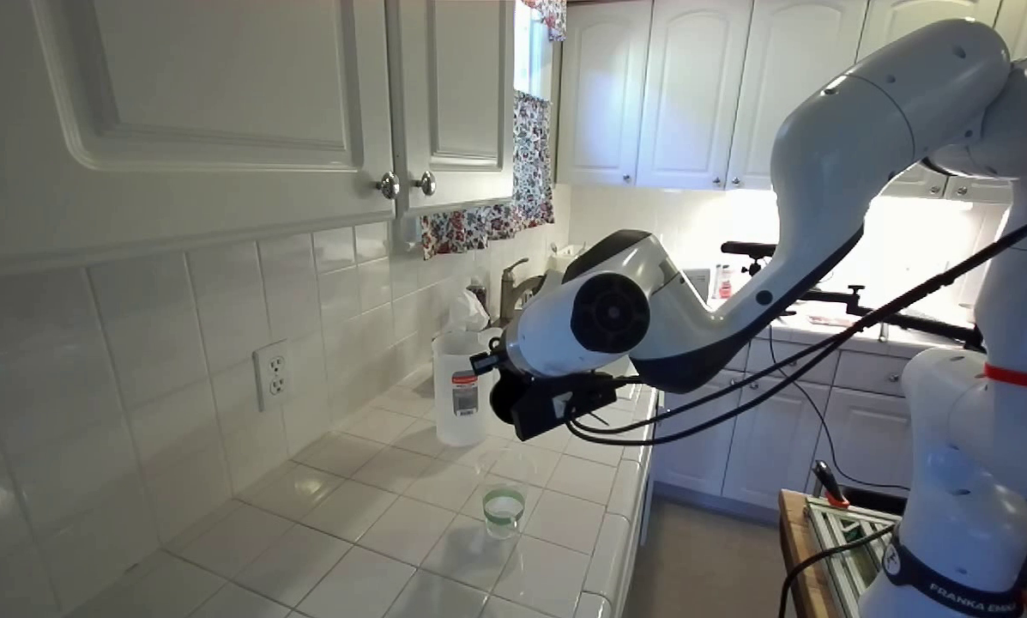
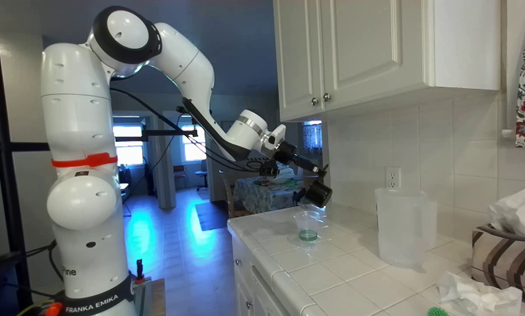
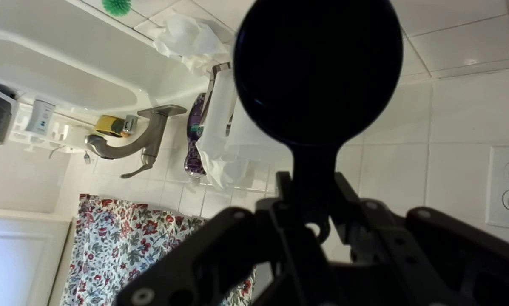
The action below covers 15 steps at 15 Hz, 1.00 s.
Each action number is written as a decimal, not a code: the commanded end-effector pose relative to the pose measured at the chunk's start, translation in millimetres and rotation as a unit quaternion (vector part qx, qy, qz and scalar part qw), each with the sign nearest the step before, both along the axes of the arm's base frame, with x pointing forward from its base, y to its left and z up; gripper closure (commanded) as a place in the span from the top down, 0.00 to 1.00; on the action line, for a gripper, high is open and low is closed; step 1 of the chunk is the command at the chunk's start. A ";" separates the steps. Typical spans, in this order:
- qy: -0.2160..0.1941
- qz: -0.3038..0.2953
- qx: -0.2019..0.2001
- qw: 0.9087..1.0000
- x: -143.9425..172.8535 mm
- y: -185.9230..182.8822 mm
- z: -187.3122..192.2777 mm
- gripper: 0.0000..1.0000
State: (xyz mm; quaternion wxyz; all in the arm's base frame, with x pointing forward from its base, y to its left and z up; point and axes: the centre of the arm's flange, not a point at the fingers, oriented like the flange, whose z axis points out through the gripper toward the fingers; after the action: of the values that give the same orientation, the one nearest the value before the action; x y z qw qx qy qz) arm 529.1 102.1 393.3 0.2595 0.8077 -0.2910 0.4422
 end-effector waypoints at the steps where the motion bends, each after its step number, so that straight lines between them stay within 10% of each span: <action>1: -0.017 -0.002 -0.013 1.000 -6.8 2.1 1.4 0.06; 15: -0.023 0.000 -0.029 0.999 -0.5 2.6 3.0 0.06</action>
State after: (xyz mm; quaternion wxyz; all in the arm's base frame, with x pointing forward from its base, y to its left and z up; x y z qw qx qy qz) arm 528.8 103.2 394.5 0.2711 0.8018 -0.2819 0.4519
